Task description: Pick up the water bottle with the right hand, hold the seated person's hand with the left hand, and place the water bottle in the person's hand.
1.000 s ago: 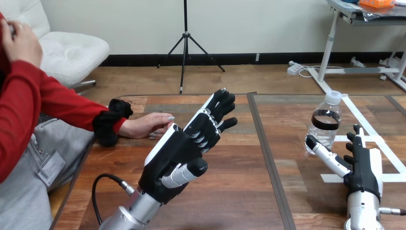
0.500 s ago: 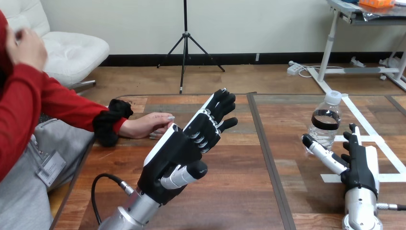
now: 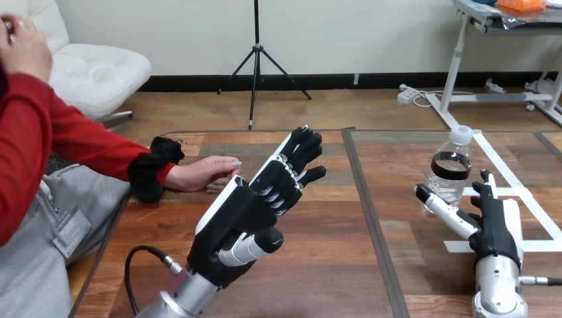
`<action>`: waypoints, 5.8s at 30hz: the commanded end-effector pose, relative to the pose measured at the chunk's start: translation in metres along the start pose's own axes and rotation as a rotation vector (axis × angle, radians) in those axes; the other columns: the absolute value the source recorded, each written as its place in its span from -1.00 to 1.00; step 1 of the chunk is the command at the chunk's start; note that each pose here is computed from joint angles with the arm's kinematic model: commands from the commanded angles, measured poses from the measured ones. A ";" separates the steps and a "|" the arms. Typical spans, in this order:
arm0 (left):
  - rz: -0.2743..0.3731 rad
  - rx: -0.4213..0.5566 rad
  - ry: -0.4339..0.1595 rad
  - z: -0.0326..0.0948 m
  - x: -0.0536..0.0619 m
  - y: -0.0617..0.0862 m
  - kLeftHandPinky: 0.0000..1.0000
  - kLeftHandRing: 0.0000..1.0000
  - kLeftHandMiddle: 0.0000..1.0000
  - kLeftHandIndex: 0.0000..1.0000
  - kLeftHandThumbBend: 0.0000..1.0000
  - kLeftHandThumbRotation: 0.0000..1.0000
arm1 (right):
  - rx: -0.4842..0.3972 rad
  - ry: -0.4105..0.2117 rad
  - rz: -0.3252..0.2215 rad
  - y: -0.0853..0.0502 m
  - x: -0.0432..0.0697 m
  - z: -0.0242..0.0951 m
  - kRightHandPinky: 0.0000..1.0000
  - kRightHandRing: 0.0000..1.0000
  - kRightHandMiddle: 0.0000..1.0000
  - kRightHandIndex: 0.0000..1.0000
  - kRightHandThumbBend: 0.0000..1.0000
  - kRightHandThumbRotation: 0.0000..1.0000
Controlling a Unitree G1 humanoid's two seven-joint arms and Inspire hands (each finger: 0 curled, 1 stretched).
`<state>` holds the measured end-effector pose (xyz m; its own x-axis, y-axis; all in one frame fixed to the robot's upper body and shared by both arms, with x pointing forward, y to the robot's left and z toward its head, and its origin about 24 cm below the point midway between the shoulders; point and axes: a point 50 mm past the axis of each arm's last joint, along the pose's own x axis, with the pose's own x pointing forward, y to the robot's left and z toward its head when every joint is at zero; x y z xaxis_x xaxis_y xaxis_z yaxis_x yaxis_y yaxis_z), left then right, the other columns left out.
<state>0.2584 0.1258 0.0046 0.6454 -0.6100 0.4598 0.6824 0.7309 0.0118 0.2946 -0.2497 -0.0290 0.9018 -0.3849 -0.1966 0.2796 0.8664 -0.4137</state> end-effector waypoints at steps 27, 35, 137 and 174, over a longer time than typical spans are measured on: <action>-0.011 0.065 -0.065 0.013 0.002 0.006 0.86 1.00 1.00 1.00 1.00 0.33 | 0.007 -0.096 0.020 0.002 0.025 0.053 0.61 0.82 0.90 0.99 1.00 -0.07; -0.001 0.079 -0.070 0.014 -0.002 0.006 0.83 0.99 1.00 1.00 1.00 0.36 | -0.027 -0.123 0.020 0.001 0.026 0.056 0.65 0.85 0.92 0.99 1.00 -0.08; 0.055 0.068 -0.165 0.027 -0.031 0.027 0.78 0.90 0.90 0.86 1.00 0.26 | 0.086 -0.086 -0.038 0.018 0.029 0.073 0.01 0.11 0.15 0.11 0.90 -1.00; 0.041 0.061 -0.158 0.026 -0.026 0.026 0.77 0.89 0.91 0.87 1.00 0.24 | 0.127 -0.057 -0.095 0.017 0.026 0.066 -0.09 0.01 0.05 0.00 0.82 -1.00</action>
<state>0.2336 0.1742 -0.0017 0.6661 -0.5120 0.5424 0.6121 0.7907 -0.0053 0.3236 -0.2318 -0.0099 0.8607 -0.4666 -0.2036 0.3784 0.8539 -0.3572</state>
